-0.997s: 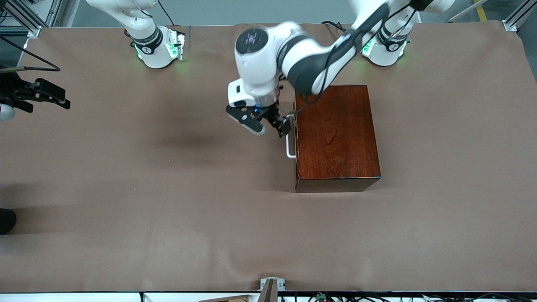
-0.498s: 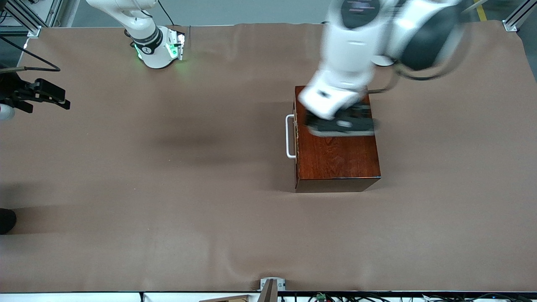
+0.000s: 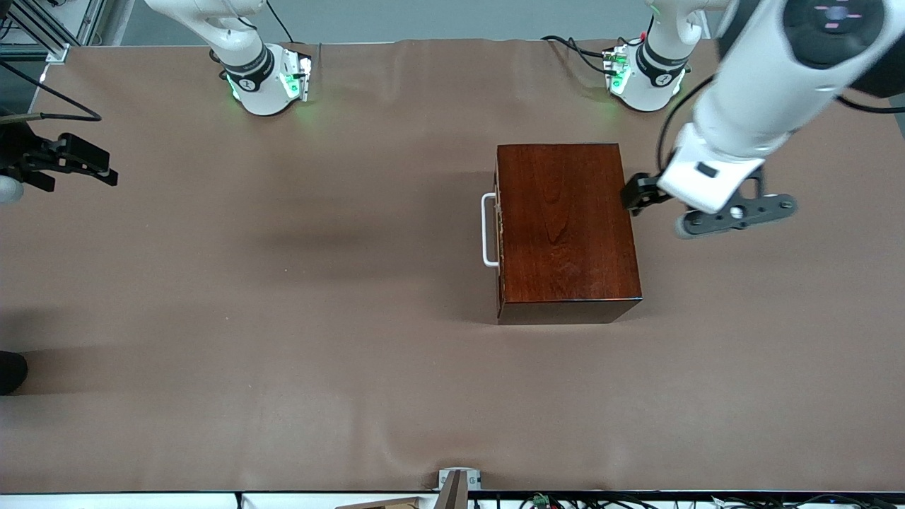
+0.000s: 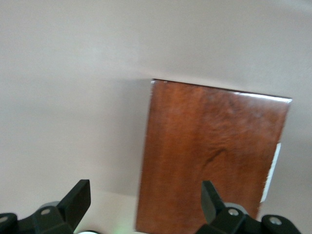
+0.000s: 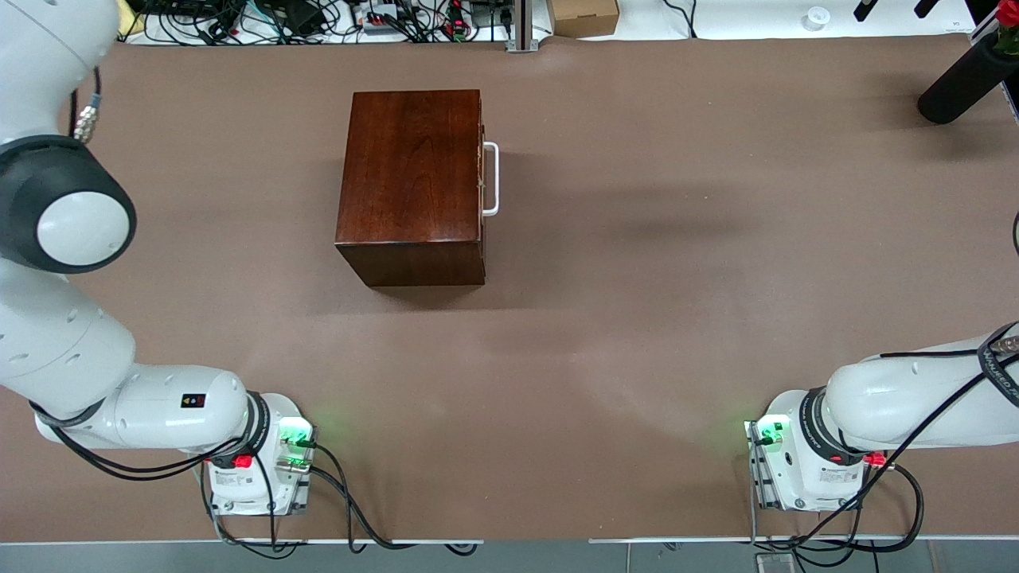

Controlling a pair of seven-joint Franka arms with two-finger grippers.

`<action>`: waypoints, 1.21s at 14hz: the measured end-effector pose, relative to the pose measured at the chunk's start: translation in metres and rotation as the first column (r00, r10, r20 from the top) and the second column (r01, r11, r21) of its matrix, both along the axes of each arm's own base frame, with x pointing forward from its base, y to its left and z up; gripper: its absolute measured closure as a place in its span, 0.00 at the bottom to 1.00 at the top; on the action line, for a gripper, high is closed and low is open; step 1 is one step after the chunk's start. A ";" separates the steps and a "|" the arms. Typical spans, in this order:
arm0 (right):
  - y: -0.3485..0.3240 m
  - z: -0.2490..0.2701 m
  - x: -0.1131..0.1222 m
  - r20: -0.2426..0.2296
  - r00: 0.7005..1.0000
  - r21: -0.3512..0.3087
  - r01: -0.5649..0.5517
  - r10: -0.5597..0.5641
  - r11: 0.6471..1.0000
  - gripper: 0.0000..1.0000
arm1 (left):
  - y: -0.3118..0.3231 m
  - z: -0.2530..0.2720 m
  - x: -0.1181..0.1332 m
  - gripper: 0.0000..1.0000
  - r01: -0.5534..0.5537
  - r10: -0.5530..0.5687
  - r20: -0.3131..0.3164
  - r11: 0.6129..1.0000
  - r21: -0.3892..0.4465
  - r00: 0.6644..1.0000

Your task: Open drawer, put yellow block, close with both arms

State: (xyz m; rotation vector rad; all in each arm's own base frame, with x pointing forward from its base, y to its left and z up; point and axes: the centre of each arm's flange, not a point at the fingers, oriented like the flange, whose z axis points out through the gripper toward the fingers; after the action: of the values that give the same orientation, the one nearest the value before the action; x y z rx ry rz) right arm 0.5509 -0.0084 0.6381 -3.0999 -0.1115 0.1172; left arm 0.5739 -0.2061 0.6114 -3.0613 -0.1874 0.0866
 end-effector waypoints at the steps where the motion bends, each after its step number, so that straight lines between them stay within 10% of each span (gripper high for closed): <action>1: 0.000 0.000 0.000 0.001 1.000 0.000 0.000 0.000 1.000 0.00 | 0.025 0.002 0.002 0.00 0.013 -0.013 -0.012 1.000 -0.010 1.000; 6: 0.000 0.000 0.000 0.001 1.000 0.000 0.001 -0.001 1.000 0.00 | 0.152 0.011 0.004 0.00 0.035 -0.037 -0.033 0.998 -0.056 0.999; 17: 0.000 -0.001 0.001 -0.001 1.000 0.000 0.001 -0.001 1.000 0.00 | 0.167 0.013 -0.013 0.00 0.118 -0.116 0.039 0.991 -0.065 0.993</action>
State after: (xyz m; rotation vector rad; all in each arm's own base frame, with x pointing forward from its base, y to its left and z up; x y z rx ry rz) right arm 0.5515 -0.0089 0.6371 -3.0999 -0.1100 0.1183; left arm 0.5608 -0.0393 0.6244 -3.1341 -0.0067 0.0330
